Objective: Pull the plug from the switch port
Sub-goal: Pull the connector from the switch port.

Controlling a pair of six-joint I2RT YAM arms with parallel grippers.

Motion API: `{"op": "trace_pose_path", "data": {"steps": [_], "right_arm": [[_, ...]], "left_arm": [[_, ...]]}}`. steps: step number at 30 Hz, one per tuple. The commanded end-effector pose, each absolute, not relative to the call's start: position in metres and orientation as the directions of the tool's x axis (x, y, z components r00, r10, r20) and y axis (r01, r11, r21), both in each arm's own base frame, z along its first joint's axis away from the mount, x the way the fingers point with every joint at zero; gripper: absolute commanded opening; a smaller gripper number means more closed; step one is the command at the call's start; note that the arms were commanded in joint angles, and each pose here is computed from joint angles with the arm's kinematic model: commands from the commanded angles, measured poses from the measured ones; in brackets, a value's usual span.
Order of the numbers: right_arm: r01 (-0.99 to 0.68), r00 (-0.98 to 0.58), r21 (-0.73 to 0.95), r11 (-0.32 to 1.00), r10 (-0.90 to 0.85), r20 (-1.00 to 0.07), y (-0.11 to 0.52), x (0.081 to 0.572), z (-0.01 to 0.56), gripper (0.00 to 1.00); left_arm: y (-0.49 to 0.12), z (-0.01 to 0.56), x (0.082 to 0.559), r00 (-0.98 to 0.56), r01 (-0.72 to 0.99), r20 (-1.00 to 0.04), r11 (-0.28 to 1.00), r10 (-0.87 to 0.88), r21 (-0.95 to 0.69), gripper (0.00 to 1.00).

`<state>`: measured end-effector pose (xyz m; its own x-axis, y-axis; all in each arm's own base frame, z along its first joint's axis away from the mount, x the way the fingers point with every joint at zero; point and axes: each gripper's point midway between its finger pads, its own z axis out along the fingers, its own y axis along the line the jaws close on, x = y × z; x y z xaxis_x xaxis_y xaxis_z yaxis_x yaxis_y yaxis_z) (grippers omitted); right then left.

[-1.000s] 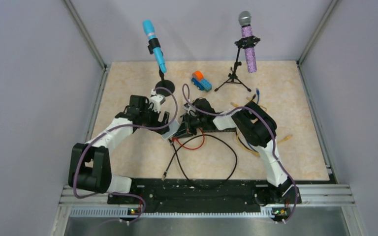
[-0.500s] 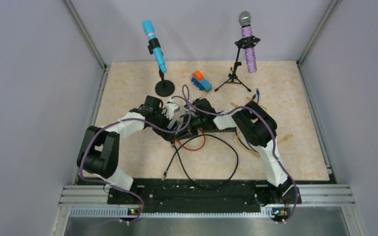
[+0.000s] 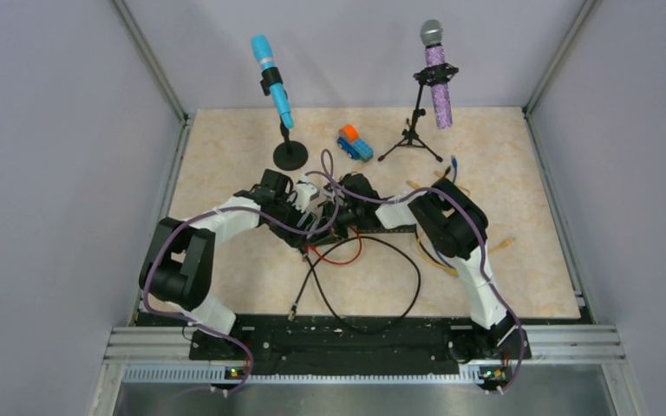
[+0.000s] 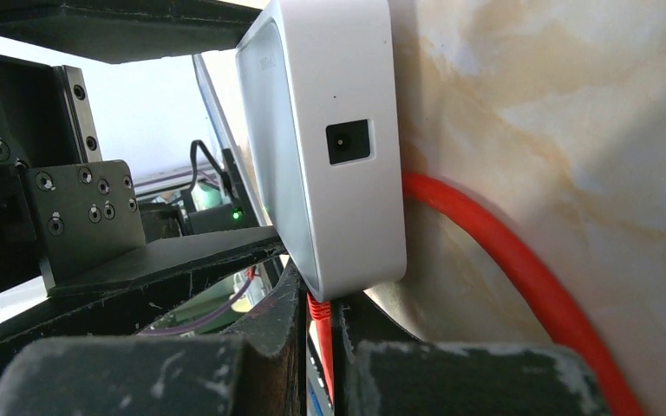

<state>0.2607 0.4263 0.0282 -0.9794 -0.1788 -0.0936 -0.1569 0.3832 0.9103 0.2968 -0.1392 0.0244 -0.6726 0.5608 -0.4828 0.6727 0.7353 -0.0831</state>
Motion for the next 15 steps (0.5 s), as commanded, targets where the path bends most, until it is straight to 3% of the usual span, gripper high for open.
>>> {"op": "trace_pose_path", "data": {"steps": [1,15], "right_arm": [[-0.197,-0.975,0.91,0.365,-0.17,-0.143,0.428,0.267,0.046,0.0],[-0.207,-0.973,0.895,0.395,-0.179,-0.146,0.411,0.25,0.039,0.0]], "left_arm": [[-0.111,0.025,0.303,-0.7,0.603,-0.455,0.797,0.55,0.037,0.72],[-0.101,0.026,0.304,-0.7,0.59,-0.451,0.804,0.554,0.073,0.7]]}}
